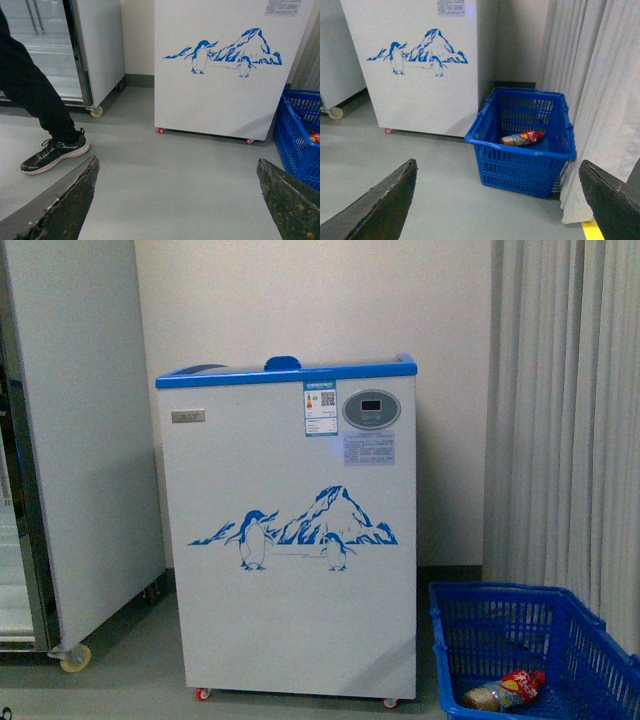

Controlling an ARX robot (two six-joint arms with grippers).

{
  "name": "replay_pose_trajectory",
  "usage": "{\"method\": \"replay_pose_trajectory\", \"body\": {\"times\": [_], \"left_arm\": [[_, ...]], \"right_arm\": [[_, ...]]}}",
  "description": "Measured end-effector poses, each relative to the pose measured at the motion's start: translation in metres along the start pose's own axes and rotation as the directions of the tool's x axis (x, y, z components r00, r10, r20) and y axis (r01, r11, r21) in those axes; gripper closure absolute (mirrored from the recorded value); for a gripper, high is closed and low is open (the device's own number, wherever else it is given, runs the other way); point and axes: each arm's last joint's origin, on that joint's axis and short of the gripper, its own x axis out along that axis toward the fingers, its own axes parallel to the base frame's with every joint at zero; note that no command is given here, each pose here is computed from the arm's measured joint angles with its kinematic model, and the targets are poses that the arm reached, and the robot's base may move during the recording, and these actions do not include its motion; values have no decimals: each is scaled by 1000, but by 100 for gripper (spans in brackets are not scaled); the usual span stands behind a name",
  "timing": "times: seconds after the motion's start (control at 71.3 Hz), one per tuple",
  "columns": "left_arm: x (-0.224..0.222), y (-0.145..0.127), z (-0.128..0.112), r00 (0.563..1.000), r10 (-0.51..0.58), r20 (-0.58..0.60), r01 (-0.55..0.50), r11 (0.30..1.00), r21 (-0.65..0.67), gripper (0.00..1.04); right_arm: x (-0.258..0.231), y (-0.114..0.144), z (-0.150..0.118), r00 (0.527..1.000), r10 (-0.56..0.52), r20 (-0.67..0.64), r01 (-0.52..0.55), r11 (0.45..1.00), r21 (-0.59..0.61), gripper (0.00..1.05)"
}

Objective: Put drink in fridge

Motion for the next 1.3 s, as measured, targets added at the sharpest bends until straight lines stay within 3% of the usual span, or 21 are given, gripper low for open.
{"method": "replay_pose_trajectory", "body": {"times": [1.304], "left_arm": [[0,0,0,1000,0,0,0,1000,0,8]], "right_arm": [[0,0,0,1000,0,0,0,1000,0,8]]}}
